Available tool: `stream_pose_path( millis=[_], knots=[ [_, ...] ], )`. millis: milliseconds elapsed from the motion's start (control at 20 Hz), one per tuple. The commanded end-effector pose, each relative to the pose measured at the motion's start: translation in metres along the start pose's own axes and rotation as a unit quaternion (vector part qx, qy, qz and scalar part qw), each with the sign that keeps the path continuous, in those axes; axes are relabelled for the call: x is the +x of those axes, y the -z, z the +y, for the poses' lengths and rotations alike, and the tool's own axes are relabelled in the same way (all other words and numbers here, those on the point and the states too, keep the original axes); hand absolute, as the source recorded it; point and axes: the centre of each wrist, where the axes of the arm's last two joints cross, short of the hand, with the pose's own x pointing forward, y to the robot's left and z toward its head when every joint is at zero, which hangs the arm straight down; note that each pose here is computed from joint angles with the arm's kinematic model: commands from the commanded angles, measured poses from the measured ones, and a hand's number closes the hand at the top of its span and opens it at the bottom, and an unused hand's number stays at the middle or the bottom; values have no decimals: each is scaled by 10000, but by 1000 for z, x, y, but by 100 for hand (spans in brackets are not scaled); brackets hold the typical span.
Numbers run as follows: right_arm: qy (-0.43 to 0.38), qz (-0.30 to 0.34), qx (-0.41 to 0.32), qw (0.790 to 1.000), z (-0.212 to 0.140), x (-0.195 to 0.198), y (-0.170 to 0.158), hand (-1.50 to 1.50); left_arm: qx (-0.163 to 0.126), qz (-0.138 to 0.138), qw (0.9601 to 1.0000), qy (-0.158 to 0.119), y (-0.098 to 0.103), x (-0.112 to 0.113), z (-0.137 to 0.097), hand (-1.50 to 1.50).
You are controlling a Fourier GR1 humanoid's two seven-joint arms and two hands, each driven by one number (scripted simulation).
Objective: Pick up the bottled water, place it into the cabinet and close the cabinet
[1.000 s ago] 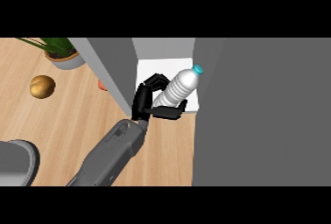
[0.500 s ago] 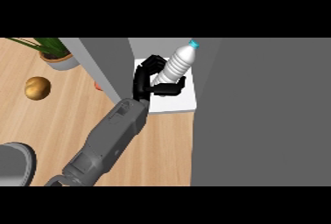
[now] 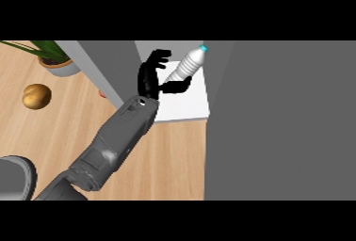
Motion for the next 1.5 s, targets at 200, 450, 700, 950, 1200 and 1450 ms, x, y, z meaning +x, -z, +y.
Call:
stream_pose_path(
  millis=[200,450,700,950,1200,1450],
  knots=[
    [309,-295,0,9991,-1,15,9,-150,461,-246,9978,402,11,5,4,-150],
    [258,-285,-37,9993,0,11,4,-150,353,-810,9919,-909,25,33,10,-150],
    [294,-234,-51,9993,5,12,8,-150,-345,-1256,9685,-2122,20,45,2,150],
    [270,-260,116,9992,4,30,11,-150,-537,-1180,9638,-2332,17,43,1,150],
    [263,-309,134,9991,5,23,15,-150,-776,-1166,9554,-2600,-4,33,-5,150],
    [216,-277,77,9994,13,38,16,-150,-1818,-873,9174,-3430,-32,30,-10,150]
  ],
)
